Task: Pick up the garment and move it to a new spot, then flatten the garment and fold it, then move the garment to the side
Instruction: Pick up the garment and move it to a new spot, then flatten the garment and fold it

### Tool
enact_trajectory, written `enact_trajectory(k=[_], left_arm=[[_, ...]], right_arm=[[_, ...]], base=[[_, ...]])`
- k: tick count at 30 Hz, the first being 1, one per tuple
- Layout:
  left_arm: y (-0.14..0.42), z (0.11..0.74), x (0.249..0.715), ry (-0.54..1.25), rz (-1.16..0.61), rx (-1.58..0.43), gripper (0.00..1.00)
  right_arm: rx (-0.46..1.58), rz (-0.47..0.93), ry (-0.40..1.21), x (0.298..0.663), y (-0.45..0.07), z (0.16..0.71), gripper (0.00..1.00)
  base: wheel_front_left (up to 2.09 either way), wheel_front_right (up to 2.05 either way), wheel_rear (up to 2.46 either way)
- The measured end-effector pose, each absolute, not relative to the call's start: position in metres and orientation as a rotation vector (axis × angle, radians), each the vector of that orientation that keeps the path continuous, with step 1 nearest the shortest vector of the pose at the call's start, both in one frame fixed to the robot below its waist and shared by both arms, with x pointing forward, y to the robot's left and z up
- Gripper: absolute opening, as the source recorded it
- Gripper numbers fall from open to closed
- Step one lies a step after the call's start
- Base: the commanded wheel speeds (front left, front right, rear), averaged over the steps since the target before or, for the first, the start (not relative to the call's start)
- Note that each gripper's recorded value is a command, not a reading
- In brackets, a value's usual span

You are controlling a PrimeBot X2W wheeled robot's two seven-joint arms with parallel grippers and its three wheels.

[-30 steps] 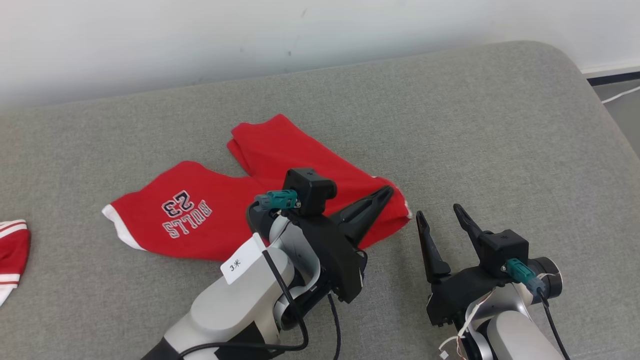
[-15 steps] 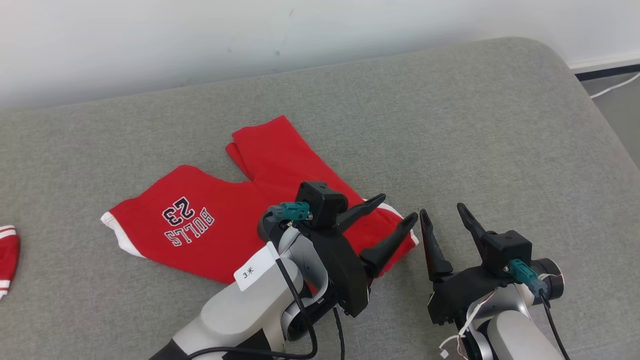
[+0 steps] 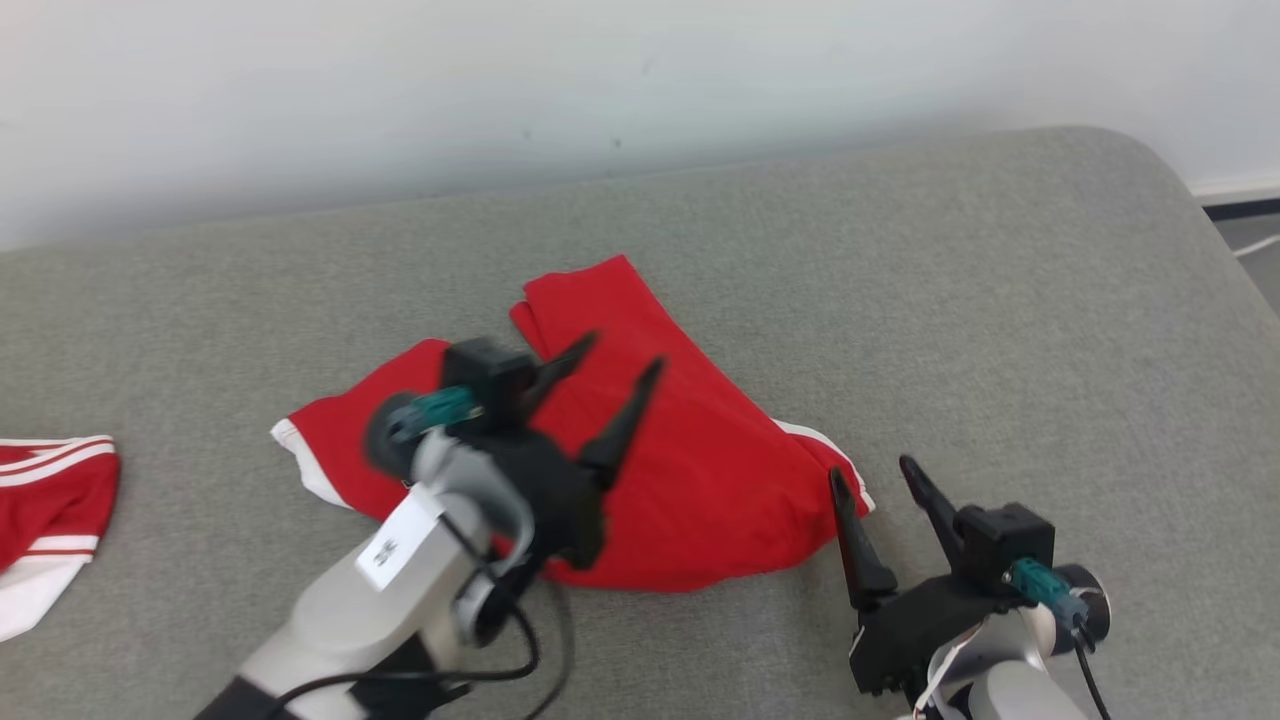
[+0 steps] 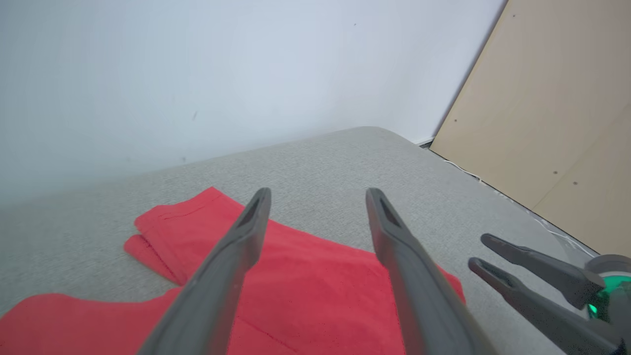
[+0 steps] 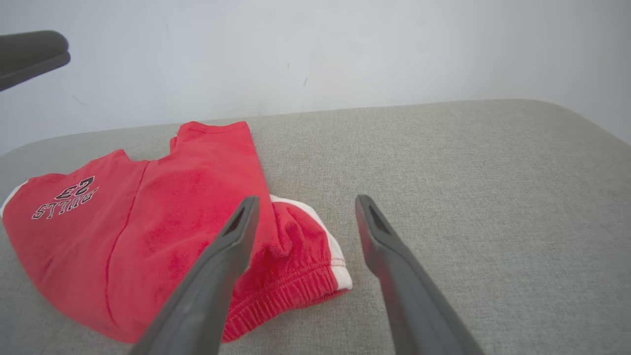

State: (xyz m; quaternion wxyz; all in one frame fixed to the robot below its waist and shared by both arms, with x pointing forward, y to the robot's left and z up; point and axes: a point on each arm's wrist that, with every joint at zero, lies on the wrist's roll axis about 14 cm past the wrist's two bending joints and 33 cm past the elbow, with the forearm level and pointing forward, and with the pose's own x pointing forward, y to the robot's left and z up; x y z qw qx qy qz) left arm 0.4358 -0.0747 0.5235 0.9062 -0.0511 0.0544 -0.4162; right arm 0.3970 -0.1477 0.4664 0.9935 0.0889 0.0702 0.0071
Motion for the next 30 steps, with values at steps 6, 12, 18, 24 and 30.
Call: enact_trajectory(k=[6,12,18,24,30], left_arm=[[-0.007,0.499,0.447,0.126,-0.654,-0.016,1.00],[0.036,0.498,0.448,0.120,-0.528,-0.010,1.00],[0.094,0.486,0.454,0.155,-0.405,0.043,1.00],[0.117,0.473,0.462,0.203,-0.377,0.049,1.00],[0.092,0.457,0.462,0.243,-0.422,-0.012,1.00]], right_arm=[[0.211,0.053,0.146,0.393,-0.134,0.466,1.00],[0.232,0.107,0.122,0.395,-0.119,0.476,1.00],[0.234,0.155,0.110,0.394,-0.106,0.482,1.00],[0.254,0.191,0.124,0.391,-0.098,0.482,1.00],[0.300,0.188,0.202,0.381,-0.096,0.462,1.00]], base=[[0.00,0.00,0.00],[0.00,0.00,0.00],[0.00,0.00,0.00],[0.00,0.00,0.00],[0.00,0.00,0.00]])
